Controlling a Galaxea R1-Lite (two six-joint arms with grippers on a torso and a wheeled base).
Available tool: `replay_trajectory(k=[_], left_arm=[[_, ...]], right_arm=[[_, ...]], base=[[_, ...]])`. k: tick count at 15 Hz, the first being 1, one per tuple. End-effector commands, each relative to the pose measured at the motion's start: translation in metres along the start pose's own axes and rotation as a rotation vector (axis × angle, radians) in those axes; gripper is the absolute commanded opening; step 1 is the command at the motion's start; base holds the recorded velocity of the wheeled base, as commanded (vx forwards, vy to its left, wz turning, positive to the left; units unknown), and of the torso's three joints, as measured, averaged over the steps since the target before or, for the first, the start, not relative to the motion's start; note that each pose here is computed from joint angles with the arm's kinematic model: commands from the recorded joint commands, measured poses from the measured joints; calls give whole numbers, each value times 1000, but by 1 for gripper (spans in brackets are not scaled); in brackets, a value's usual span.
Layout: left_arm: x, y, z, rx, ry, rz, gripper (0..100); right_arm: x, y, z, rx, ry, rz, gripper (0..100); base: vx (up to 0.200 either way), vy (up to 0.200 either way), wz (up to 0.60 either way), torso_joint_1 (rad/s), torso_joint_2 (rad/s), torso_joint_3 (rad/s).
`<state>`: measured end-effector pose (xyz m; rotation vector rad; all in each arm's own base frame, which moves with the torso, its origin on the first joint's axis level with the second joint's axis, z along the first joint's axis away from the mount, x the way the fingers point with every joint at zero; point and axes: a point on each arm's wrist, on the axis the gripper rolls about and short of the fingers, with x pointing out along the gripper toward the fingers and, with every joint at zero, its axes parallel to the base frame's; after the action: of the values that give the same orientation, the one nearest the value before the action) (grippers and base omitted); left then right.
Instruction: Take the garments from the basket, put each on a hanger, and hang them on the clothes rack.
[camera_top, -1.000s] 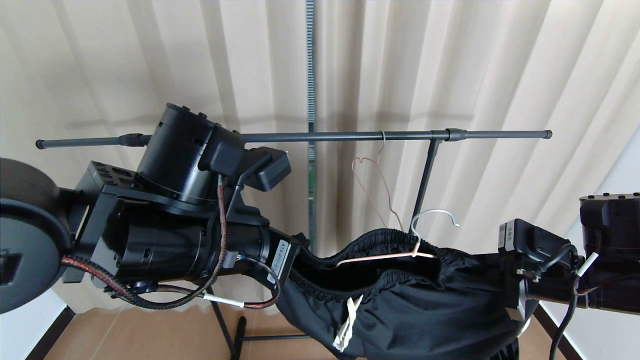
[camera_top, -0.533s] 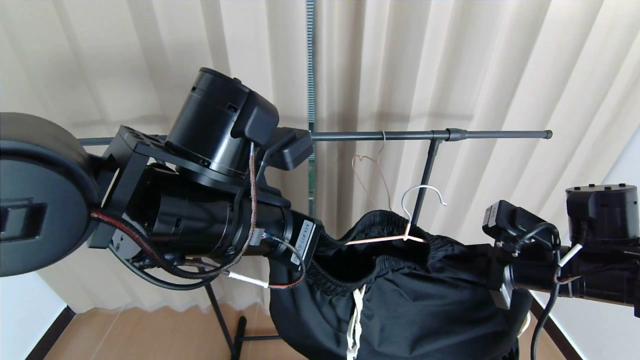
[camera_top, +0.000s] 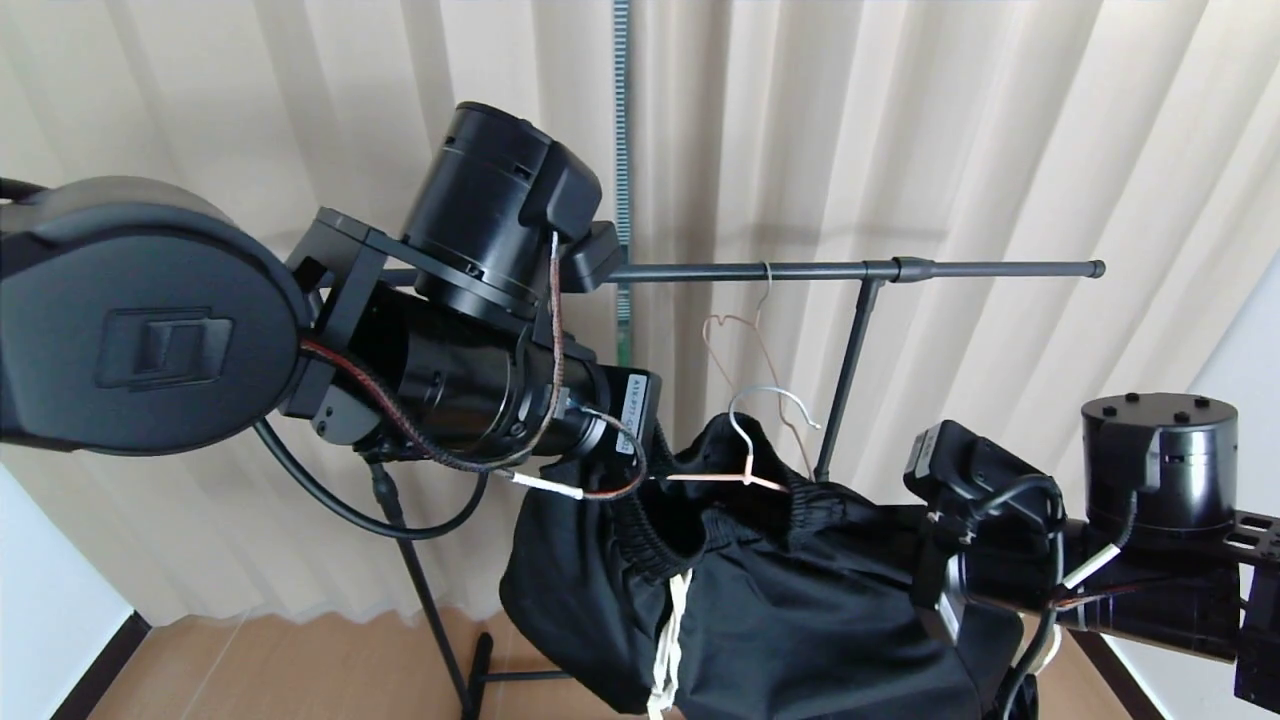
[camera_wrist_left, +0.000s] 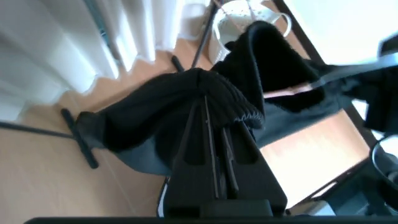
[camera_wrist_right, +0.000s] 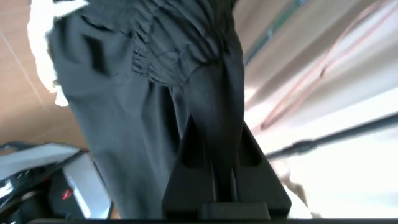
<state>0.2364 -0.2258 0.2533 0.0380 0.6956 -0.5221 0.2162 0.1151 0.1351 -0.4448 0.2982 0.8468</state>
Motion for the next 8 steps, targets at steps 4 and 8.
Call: replay_trajectory(k=[4,8], left_arm=[[14,1,4,-28,-1,77,0],[21,3,8,-85,16,153,0]], right_arm=[[-7,21,-3,-45,-56,41,0],[-18,27,-5,-117,-103,90,0]], base=[[0,0,0,0,0,0],[0,0,0,0,0,0]])
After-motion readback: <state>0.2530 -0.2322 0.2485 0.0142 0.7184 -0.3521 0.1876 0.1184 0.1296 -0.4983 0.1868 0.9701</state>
